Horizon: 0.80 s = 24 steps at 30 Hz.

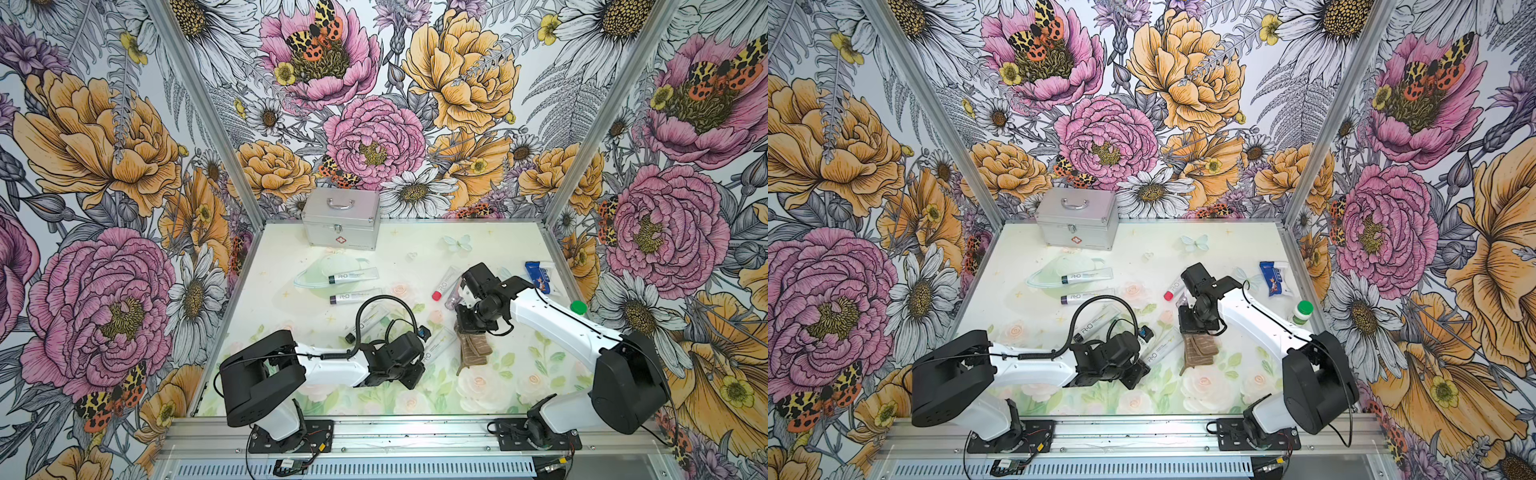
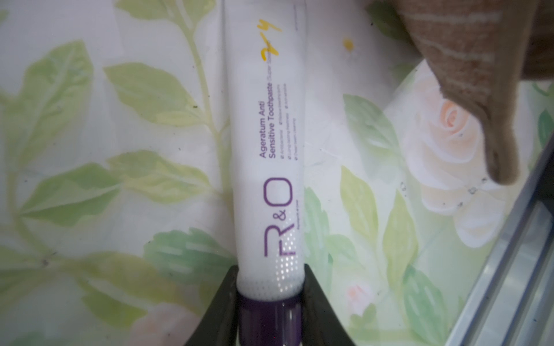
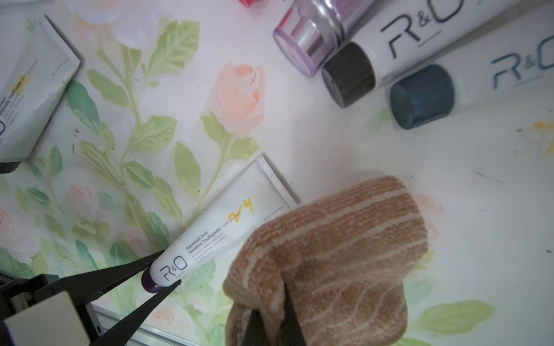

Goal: Wipe the surface of the toothpaste tube
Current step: Wipe the dirt from the toothpaste tube.

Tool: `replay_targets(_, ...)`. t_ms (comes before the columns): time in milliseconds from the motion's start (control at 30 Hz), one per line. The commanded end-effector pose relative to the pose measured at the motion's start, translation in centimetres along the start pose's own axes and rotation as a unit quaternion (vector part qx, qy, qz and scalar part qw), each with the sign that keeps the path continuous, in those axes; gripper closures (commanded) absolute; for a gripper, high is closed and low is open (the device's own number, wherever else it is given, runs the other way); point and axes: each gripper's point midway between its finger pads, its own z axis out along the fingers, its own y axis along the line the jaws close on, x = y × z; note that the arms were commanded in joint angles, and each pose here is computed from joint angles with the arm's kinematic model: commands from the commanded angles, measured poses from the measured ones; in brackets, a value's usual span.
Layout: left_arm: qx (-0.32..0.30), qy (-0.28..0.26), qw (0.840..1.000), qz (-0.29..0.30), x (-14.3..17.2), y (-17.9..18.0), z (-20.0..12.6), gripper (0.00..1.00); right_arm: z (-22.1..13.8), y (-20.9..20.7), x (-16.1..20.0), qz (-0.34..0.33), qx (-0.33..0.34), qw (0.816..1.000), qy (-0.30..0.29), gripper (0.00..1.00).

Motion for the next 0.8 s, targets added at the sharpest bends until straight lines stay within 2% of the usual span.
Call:
replay_targets(0, 0.001, 0.005, 1.000, 0.013, 0.4, 0.0, -0.3, 0.69, 1.4, 2.0, -0.5, -0.020, -0.036, 0.999, 0.012, 1.00)
replay_targets(367, 0.001, 0.011, 1.000, 0.018, 0.6, -0.2, -0.2, 0.68, 6.1, 3.5, 0.1, -0.025, -0.046, 0.997, 0.057, 1.00)
replay_targets(533, 0.002, 0.009, 1.000, 0.020, 0.5, -0.4, -0.4, 0.68, 8.0, 0.9, 0.1, -0.012, 0.009, 0.998, 0.066, 1.00)
replay_targets(767, 0.000, 0.006, 1.000, 0.018, 1.0, -0.2, -1.1, 0.68, 7.4, -2.9, -1.9, 0.030, 0.051, 0.998, 0.037, 1.00)
